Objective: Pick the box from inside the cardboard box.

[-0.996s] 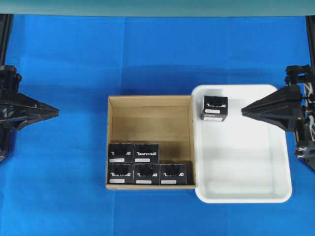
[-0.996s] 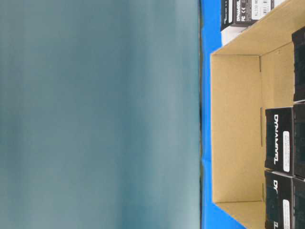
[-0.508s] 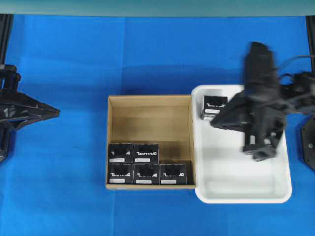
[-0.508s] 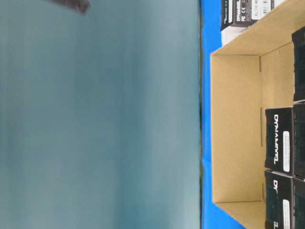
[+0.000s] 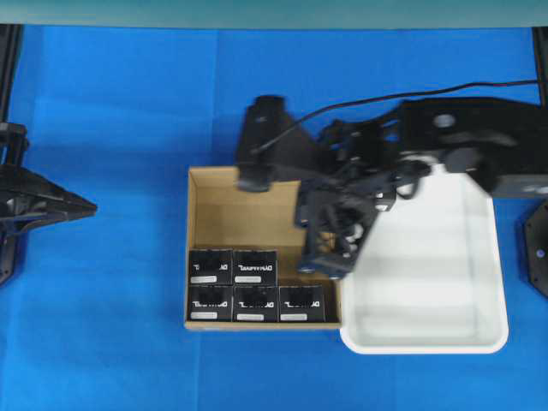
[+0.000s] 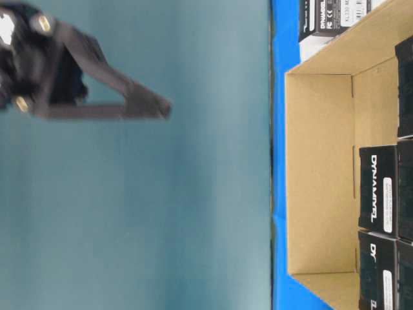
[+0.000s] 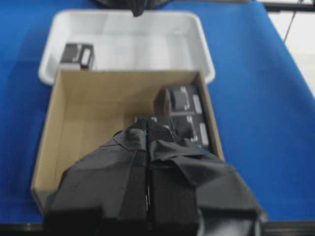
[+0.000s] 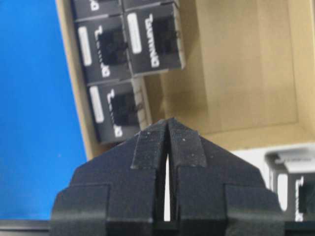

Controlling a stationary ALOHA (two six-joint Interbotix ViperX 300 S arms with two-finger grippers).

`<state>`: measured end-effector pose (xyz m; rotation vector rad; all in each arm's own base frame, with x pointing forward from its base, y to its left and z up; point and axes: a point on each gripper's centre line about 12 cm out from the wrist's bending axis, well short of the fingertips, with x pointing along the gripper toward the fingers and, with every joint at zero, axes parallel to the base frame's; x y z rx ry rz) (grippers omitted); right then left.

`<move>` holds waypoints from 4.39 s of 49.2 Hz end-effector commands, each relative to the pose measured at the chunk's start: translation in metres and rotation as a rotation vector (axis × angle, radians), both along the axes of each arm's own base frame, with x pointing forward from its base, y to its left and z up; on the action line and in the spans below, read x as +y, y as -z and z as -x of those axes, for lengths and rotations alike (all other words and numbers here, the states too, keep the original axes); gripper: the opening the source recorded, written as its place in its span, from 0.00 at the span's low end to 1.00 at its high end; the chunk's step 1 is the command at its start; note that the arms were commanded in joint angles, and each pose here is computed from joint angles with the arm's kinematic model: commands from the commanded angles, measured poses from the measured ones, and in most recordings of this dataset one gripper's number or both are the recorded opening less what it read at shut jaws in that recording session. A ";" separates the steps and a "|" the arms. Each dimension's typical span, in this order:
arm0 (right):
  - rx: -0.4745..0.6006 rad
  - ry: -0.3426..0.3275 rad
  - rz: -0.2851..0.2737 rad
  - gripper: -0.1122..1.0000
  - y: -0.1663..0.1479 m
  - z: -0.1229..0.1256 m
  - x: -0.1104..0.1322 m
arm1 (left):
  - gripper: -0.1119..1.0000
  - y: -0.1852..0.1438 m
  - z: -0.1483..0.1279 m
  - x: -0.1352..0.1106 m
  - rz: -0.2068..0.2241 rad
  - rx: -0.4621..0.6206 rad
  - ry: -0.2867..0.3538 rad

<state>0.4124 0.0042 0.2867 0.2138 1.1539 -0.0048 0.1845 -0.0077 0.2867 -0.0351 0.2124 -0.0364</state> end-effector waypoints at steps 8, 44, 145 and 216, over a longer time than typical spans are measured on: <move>0.028 -0.049 0.022 0.12 0.018 -0.027 0.000 | 0.04 -0.005 0.008 0.000 -0.003 0.060 -0.001; 0.122 -0.160 0.036 0.25 0.065 -0.049 -0.003 | 0.04 -0.003 0.014 0.001 -0.004 0.084 -0.002; 0.146 -0.171 -0.004 0.98 0.140 -0.072 0.006 | 0.04 0.003 0.014 0.002 0.041 0.110 -0.019; 0.154 -0.120 0.047 0.98 0.144 -0.061 -0.074 | 0.04 0.004 0.014 0.002 0.043 0.110 -0.021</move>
